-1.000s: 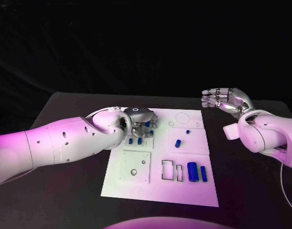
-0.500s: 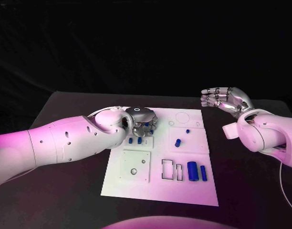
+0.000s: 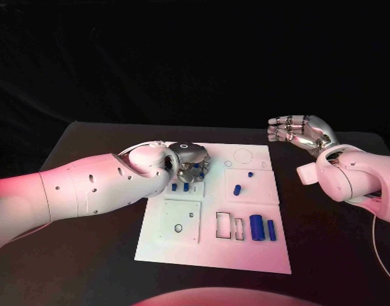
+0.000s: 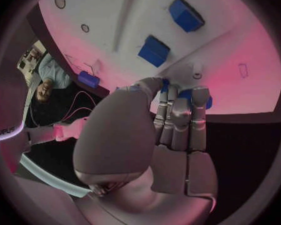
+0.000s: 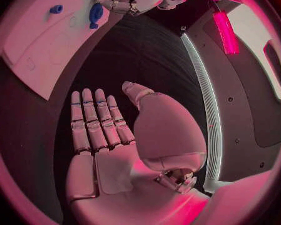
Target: Assemble the parts on the task board
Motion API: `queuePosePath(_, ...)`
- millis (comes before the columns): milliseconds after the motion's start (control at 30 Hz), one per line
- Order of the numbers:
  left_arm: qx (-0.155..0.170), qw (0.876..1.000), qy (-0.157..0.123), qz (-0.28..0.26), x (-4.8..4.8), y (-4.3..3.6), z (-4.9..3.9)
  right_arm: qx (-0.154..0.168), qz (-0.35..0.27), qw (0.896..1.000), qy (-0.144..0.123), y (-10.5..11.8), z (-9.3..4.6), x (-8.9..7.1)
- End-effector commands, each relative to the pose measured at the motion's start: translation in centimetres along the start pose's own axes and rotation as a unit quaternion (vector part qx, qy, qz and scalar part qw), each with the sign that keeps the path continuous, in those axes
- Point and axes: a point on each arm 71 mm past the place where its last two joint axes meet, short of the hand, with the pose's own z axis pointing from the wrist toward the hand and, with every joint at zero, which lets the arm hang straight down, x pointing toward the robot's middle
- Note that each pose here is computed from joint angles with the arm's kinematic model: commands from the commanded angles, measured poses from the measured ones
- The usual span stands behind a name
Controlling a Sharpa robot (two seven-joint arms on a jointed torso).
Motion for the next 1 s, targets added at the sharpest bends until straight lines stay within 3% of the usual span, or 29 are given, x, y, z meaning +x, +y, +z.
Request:
queuePosePath(33,-0.001,1.000,0.014,0.001,0.17,-0.13,0.12,-0.007,-0.001,1.000,0.008,0.12,-0.02,0.20)
queuePosePath(433,0.000,1.000,0.016,-0.004,0.22,-0.11,0.28,-0.008,-0.001,1.000,0.009,0.14,-0.02,0.22)
queuePosePath(1000,0.020,0.999,-0.030,-0.034,-0.60,-0.38,-0.19,-0.007,-0.001,1.000,0.010,0.05,0.05,0.29)
